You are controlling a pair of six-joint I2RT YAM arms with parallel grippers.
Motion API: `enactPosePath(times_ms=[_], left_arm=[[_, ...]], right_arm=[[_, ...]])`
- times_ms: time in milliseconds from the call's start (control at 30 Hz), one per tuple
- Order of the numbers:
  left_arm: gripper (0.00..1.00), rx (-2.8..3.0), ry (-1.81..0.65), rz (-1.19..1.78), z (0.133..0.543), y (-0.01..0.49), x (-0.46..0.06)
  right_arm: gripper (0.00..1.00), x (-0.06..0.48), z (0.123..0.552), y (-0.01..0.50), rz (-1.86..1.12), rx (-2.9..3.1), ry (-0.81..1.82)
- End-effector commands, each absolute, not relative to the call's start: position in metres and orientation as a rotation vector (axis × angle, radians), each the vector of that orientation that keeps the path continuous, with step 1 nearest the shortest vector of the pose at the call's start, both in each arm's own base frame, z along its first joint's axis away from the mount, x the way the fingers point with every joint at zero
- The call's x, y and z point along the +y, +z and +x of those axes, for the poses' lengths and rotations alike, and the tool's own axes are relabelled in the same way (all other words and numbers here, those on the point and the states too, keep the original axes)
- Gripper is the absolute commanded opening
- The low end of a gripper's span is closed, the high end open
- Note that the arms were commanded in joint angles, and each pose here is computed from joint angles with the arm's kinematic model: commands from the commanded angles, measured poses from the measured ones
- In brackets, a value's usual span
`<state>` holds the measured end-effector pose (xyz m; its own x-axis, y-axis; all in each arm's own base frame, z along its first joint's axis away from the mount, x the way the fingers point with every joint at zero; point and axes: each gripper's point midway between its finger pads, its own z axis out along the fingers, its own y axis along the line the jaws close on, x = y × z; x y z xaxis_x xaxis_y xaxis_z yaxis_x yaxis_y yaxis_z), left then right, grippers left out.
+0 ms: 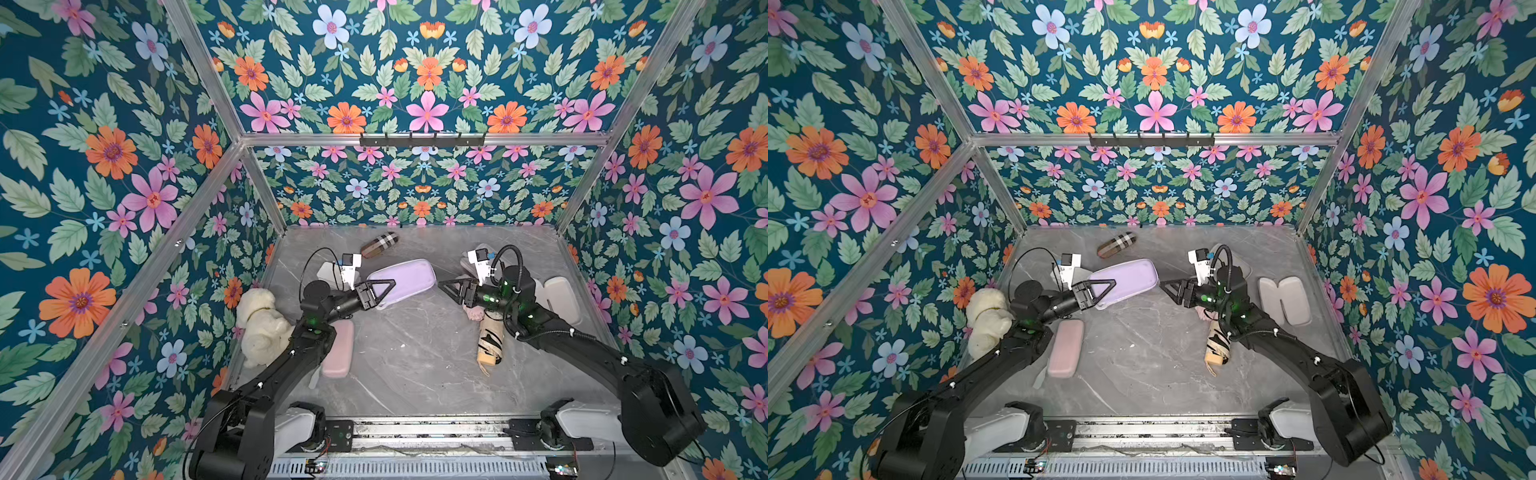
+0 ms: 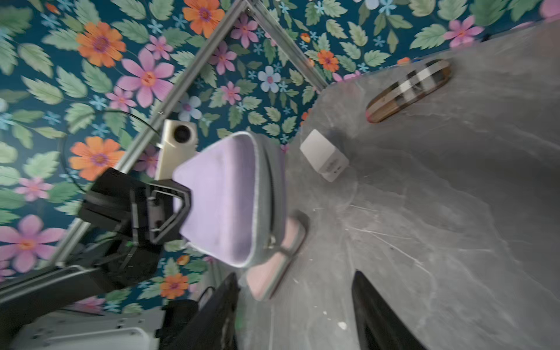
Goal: Put umbrellas into zippered umbrella sleeves
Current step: Adjust the umbrella sleeve, then zip the zipper on the umbrella sleeve.
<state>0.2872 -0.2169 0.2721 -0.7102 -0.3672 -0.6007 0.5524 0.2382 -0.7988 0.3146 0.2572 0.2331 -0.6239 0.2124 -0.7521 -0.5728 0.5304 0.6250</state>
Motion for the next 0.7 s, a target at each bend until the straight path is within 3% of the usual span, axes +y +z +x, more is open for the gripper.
enactPosePath(times_ms=[0,100,300,667], left_arm=[[0.1,1.749,-1.548,0.221,0.286,0.279,-0.217],[0.1,1.759,-1.556,0.221,0.284,0.278,-0.218],[0.1,1.796,-1.562,0.23,0.279,0.271,-0.219],[0.09,1.86,-1.547,0.264,0.273,0.26,-0.221]], right_arm=[[0.5,0.24,0.321,0.204,-0.483,1.904,0.747],[0.48,0.252,0.316,0.21,-0.678,1.781,0.542],[0.45,0.279,0.313,0.218,-0.899,1.639,0.434],[0.24,0.293,0.32,0.234,-0.972,1.533,0.383]])
